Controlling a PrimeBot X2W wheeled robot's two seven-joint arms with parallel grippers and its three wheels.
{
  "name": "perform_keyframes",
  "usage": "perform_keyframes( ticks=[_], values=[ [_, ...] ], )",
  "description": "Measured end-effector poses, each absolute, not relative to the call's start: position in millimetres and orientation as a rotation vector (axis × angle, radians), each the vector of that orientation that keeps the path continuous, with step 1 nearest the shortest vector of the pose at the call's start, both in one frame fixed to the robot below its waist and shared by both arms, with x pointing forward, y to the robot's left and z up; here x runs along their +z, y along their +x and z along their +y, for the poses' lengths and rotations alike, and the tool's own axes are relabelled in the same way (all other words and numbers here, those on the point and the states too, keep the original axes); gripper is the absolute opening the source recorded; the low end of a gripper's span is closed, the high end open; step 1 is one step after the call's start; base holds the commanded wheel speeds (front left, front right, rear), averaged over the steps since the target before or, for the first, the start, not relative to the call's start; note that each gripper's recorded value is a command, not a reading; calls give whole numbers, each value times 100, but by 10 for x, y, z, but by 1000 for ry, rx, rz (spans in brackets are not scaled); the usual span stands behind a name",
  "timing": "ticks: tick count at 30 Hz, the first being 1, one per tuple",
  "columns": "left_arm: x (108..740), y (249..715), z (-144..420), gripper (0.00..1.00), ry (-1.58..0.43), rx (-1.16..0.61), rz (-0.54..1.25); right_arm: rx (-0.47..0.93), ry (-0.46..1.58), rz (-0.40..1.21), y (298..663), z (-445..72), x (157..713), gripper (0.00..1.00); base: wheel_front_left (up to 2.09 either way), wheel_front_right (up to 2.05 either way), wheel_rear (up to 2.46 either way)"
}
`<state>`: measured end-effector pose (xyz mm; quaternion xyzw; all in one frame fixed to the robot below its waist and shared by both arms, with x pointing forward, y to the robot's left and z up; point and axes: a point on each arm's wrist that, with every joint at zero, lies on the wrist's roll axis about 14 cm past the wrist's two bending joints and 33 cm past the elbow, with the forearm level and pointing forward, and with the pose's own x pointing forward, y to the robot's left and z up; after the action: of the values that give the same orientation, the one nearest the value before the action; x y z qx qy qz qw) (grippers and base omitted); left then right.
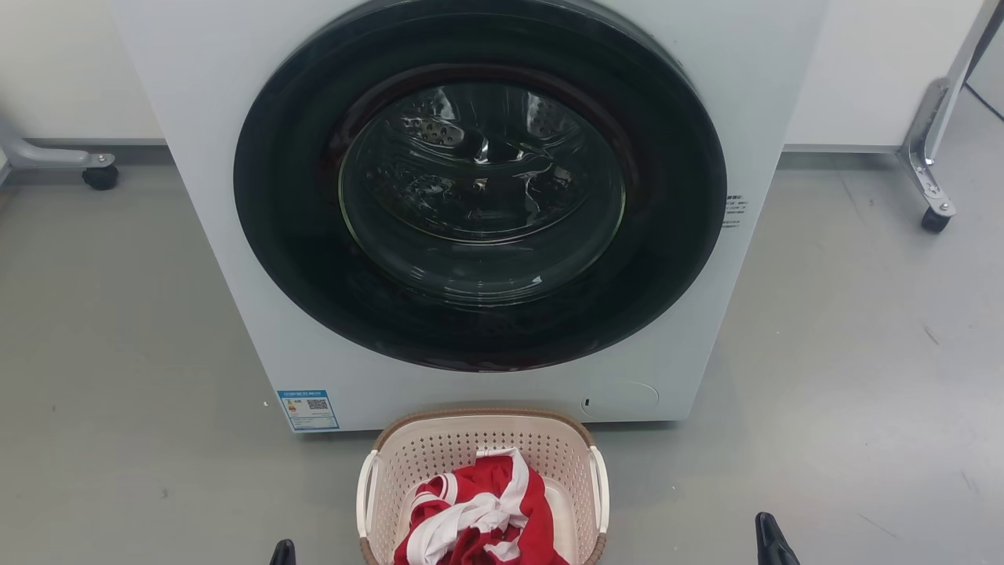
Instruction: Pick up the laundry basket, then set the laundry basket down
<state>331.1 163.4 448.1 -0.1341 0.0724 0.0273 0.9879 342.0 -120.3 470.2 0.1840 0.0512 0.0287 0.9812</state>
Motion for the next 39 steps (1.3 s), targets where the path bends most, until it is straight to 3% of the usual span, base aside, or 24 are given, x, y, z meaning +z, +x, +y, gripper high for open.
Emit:
perform_keyframes(
  ticks=[39],
  values=[
    [4446, 3501, 1799, 0, -856, 129, 212, -72, 903, 195, 3594, -1608, 4583, 0, 0, 0, 0]
  ],
)
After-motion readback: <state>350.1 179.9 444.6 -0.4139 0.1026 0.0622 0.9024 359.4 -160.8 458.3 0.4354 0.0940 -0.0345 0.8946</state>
